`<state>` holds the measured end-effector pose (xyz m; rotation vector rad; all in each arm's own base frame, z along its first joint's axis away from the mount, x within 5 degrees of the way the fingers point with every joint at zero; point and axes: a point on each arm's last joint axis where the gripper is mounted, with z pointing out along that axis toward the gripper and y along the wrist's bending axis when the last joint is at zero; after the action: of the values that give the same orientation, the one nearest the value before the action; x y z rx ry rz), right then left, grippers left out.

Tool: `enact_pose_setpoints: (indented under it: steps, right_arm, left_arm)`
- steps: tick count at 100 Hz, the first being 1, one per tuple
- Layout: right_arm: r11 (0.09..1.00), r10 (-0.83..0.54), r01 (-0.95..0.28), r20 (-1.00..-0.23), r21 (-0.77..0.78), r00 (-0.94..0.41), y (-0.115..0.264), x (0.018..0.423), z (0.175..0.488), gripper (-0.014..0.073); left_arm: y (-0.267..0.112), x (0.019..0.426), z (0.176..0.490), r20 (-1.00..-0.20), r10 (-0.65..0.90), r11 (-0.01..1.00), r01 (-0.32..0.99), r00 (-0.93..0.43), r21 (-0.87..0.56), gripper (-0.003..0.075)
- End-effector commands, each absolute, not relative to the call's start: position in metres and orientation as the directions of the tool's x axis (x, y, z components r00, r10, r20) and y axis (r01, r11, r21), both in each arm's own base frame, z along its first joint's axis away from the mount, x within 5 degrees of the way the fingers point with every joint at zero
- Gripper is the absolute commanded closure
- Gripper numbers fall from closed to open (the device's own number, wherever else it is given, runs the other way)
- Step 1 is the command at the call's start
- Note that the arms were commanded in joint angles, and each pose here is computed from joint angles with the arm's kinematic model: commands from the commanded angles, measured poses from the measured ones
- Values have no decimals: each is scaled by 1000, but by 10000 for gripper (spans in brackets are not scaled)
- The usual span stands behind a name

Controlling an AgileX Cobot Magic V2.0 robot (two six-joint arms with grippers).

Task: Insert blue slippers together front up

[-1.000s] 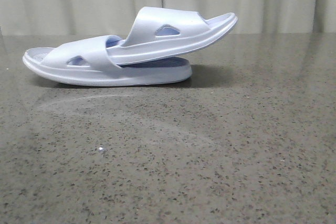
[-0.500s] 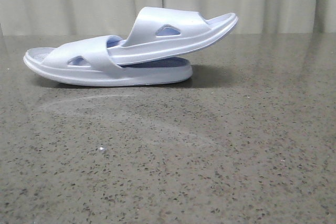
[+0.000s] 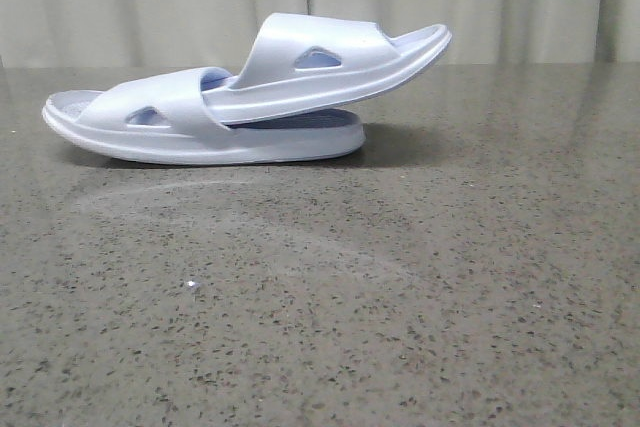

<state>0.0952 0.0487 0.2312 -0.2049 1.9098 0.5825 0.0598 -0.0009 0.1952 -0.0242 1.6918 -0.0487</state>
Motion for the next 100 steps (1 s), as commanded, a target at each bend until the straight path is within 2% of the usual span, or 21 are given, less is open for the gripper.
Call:
enact_pose_setpoints:
  steps: [1,66,94,100]
  right_arm:
    - [868,143,-397,-916,298,-375,48,98,241,694]
    - [869,144,-395,-916,298,-374,48,98,241,694]
    - [917,168,-297,-934,266,-317,38,103,243,694]
    - [939,140,-264,-947,219,-289,33,104,243,694]
  left_arm:
    - [-1,61,199,-996,-60,998,15,-59,-60,705]
    - [-1,61,199,-996,-60,998,15,-59,-60,705]
    - [-1,61,199,-996,-60,998,15,-59,-60,705]
    - [-1,61,199,-996,-60,998,15,-59,-60,705]
